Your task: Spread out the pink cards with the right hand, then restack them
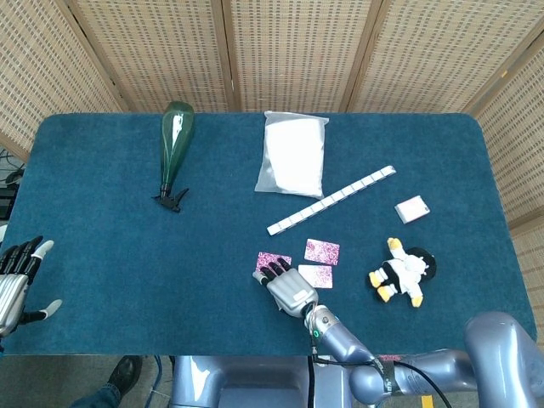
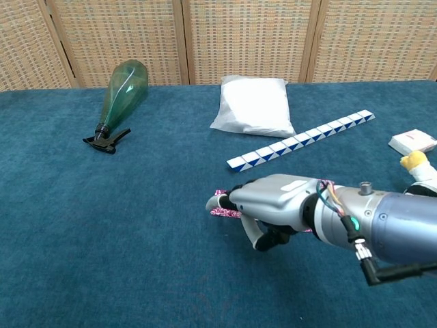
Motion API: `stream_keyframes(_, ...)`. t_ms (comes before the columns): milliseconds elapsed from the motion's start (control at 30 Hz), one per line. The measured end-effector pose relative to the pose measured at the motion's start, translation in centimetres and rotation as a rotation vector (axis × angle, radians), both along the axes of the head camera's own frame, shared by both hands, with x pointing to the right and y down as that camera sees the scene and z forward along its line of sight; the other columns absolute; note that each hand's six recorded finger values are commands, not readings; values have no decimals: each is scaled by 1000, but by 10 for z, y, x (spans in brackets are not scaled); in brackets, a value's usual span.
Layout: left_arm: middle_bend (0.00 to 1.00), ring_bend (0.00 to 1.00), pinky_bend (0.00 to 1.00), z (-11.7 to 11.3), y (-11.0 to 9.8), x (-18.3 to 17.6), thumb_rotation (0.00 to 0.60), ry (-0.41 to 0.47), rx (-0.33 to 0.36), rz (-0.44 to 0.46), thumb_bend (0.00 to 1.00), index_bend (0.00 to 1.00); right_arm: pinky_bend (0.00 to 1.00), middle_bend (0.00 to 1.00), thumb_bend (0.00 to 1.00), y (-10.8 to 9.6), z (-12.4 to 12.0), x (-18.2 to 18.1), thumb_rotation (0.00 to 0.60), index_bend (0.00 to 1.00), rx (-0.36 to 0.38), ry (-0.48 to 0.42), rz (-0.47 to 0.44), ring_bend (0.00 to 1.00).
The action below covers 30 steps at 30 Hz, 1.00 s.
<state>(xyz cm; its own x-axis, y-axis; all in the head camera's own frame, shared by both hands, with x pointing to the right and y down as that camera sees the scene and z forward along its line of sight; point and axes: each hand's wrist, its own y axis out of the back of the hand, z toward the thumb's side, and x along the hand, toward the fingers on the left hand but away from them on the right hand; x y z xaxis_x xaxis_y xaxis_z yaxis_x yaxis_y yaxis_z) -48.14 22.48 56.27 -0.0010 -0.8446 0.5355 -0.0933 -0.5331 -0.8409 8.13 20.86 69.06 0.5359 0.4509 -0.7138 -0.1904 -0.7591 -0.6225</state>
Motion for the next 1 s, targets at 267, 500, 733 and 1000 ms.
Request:
stream_keyframes(267, 0, 0, 0, 0, 0, 0, 600, -2, -2, 0, 218, 0, 36, 0, 418, -33, -40, 16, 600, 64, 154, -81, 95, 0)
stream_keyframes(500, 0, 0, 0, 0, 0, 0, 600, -4, -1, 4, 218, 0, 36, 0, 405, -56, -48, 58, 600, 131, 238, -63, 259, 0)
stream_keyframes(733, 0, 0, 0, 0, 1, 1, 600, -8, 2, 2, 218, 0, 36, 0, 399, -63, -22, 91, 600, 177, 212, 18, 357, 0)
stream_keyframes(1000, 0, 0, 0, 0, 0, 1, 600, -11, -1, 0, 218, 0, 36, 0, 400, -60, 9, 102, 600, 177, 171, 93, 390, 0)
